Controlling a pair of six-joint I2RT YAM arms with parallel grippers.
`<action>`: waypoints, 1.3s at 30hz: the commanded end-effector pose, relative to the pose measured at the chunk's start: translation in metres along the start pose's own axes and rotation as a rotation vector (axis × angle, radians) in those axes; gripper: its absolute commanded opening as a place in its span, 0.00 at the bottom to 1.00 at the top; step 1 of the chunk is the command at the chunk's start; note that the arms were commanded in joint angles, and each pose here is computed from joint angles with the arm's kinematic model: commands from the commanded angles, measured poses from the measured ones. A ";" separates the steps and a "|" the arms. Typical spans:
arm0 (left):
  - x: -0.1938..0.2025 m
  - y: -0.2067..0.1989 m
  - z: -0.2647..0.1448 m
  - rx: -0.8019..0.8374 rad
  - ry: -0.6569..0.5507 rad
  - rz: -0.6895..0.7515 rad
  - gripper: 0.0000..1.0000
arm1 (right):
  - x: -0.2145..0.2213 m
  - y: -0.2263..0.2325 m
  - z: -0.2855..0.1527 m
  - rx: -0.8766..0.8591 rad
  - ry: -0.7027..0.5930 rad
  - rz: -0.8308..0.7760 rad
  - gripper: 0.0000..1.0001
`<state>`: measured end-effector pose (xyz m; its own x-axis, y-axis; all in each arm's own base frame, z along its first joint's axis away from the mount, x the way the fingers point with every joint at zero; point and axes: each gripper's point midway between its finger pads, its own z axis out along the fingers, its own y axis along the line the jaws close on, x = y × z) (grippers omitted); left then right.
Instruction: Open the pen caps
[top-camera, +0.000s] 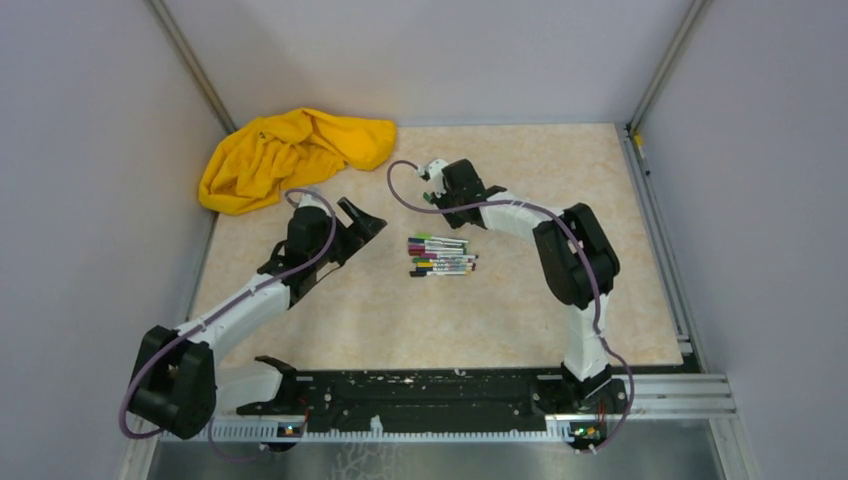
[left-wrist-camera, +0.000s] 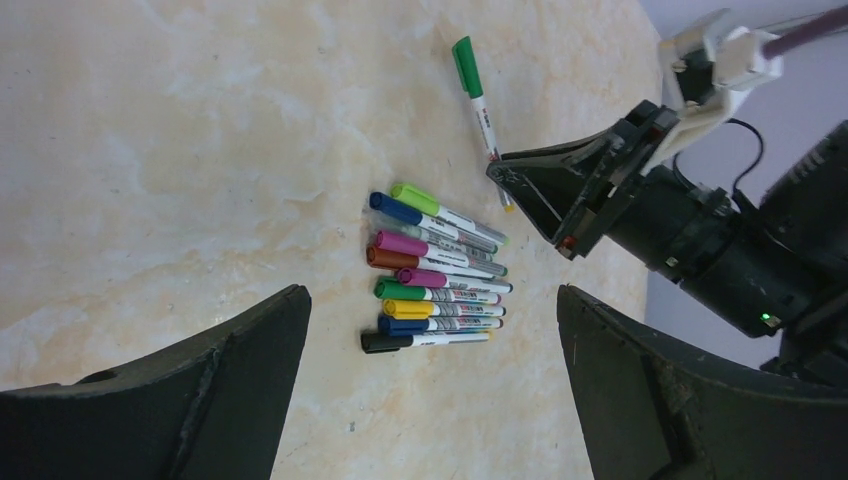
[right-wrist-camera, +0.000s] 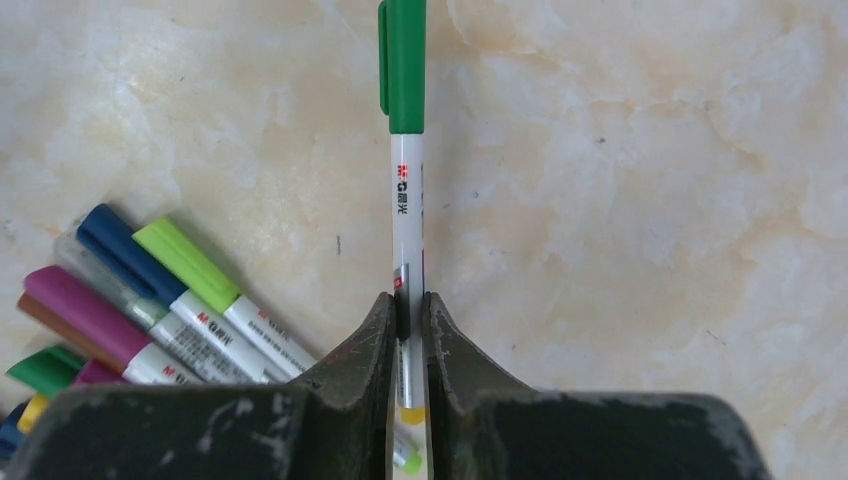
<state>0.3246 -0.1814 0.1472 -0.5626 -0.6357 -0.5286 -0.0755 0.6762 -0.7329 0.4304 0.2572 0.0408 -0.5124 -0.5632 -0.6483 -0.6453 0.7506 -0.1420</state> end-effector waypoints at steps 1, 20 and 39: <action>-0.002 -0.024 0.007 0.088 0.012 -0.050 0.99 | -0.052 -0.002 -0.049 -0.002 -0.184 0.027 0.00; 0.017 -0.043 0.006 0.273 0.065 -0.200 0.99 | -0.035 0.106 -0.136 -0.190 -0.338 0.140 0.00; 0.043 -0.038 0.006 0.261 0.114 -0.211 0.64 | -0.041 0.161 -0.144 -0.240 -0.382 0.153 0.00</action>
<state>0.3088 -0.2353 0.1501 -0.6527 -0.6905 -0.3118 -0.0099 0.4193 -0.9078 0.2657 0.3423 0.1322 -0.4257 -0.3137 -0.8488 -0.7166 0.6896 0.1046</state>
